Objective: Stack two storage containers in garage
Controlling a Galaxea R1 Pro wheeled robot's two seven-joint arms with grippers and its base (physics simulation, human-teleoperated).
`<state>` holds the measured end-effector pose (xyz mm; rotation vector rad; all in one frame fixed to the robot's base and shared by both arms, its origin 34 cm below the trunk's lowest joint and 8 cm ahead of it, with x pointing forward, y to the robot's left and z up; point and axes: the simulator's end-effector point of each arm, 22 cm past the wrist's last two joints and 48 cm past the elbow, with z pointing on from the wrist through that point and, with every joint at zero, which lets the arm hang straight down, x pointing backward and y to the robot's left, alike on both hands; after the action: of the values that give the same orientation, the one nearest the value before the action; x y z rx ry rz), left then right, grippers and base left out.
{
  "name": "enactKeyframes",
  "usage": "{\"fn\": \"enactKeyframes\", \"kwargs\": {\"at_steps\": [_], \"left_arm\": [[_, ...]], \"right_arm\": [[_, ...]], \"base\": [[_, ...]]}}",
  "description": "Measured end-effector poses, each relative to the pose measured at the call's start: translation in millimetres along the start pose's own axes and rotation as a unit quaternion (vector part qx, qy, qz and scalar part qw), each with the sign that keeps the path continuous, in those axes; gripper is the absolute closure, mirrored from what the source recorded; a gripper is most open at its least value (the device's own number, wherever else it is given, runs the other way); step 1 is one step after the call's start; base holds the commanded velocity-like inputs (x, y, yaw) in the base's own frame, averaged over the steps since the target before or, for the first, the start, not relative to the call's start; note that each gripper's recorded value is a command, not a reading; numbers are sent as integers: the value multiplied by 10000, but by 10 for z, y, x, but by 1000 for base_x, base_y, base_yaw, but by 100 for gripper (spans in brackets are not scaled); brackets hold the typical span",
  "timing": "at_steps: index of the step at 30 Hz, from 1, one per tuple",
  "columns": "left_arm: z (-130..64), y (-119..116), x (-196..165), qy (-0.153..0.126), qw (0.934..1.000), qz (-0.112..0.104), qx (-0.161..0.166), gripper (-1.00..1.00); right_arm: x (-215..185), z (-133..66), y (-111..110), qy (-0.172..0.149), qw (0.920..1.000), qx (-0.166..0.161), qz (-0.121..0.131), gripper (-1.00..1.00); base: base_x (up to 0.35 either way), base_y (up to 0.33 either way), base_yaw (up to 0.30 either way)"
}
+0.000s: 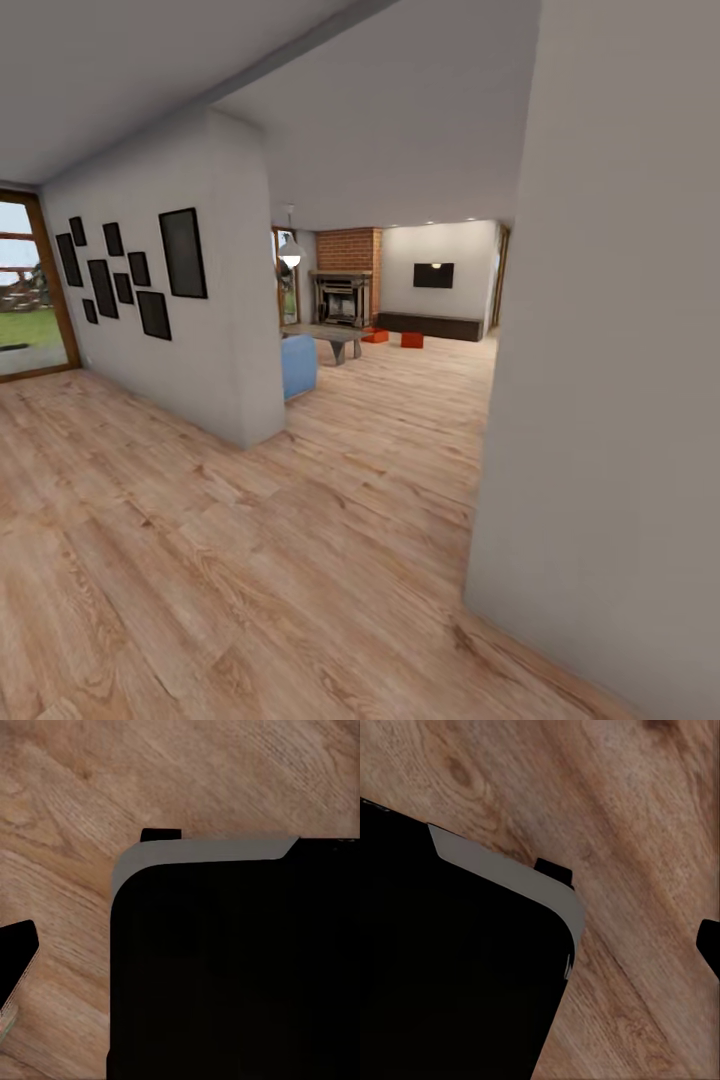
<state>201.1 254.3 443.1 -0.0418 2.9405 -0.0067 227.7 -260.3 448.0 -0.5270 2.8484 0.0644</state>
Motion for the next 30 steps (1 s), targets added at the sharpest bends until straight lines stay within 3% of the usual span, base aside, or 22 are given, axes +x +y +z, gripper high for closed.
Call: {"fn": "enactKeyframes", "kwargs": {"at_steps": [17, 30], "left_arm": [[0, 0, 1, 2, 10000, 0, 1, -100], [0, 4, 1, 0, 10000, 0, -3, -100]], "right_arm": [[3, 0, 4, 8, 10000, -8, -15, -100], [1, -1, -9, 1, 10000, 4, -1, -100]], "base": [[322, 0, 2], [322, 0, 195]]}}
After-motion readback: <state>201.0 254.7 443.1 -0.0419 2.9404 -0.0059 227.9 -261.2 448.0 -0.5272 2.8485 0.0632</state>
